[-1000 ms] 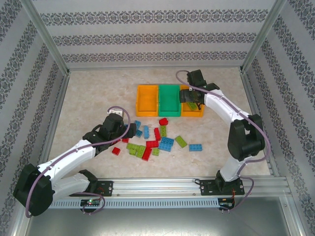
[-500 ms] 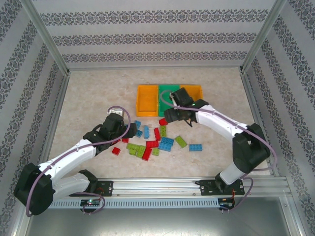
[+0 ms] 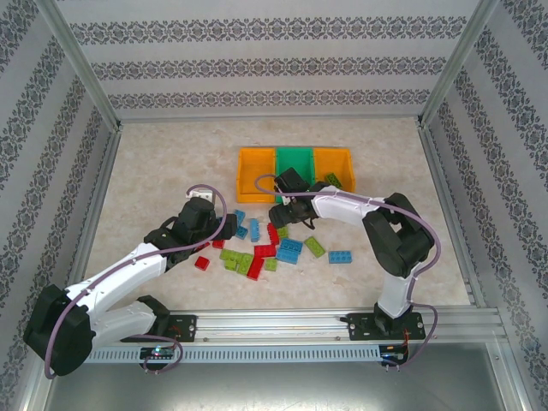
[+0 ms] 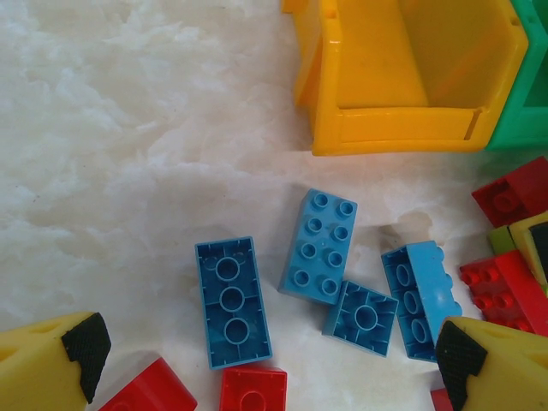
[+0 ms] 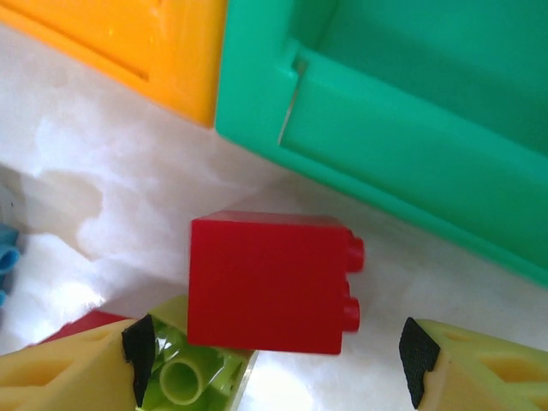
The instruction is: Sort the legos into containers by color
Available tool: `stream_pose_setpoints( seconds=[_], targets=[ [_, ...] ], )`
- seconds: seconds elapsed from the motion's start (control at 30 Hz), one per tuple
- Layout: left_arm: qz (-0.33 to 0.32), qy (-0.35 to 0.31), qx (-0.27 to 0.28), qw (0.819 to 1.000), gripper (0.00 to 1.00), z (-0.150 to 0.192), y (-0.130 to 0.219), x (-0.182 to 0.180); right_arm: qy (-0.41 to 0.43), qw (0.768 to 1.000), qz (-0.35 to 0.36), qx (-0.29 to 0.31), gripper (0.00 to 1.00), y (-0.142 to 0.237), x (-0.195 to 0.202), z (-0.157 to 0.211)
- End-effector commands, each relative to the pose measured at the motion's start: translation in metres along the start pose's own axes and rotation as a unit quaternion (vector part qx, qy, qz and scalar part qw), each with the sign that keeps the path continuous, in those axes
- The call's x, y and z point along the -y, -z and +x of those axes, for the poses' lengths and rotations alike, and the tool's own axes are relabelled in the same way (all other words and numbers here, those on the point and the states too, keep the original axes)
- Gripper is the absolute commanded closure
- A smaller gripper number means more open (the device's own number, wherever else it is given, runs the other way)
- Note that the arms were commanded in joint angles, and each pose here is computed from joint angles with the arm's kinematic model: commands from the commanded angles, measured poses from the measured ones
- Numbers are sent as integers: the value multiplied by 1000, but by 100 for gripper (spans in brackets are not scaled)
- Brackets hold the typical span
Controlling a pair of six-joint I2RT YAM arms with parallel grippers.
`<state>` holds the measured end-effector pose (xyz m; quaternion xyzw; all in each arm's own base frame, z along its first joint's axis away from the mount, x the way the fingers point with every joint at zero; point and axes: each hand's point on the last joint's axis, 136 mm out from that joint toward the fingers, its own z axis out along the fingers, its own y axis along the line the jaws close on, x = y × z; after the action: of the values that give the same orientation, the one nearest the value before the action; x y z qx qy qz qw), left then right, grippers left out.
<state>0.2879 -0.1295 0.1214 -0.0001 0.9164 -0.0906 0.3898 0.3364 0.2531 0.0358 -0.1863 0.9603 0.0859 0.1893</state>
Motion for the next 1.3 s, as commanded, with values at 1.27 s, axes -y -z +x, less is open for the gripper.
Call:
stream_pose_setpoints(
  seconds=[1.27],
  targets=[
    [-9,-7,13,1000,1,6,5,-7,-193,979,55,45,28,-10,7,-15]
  ],
)
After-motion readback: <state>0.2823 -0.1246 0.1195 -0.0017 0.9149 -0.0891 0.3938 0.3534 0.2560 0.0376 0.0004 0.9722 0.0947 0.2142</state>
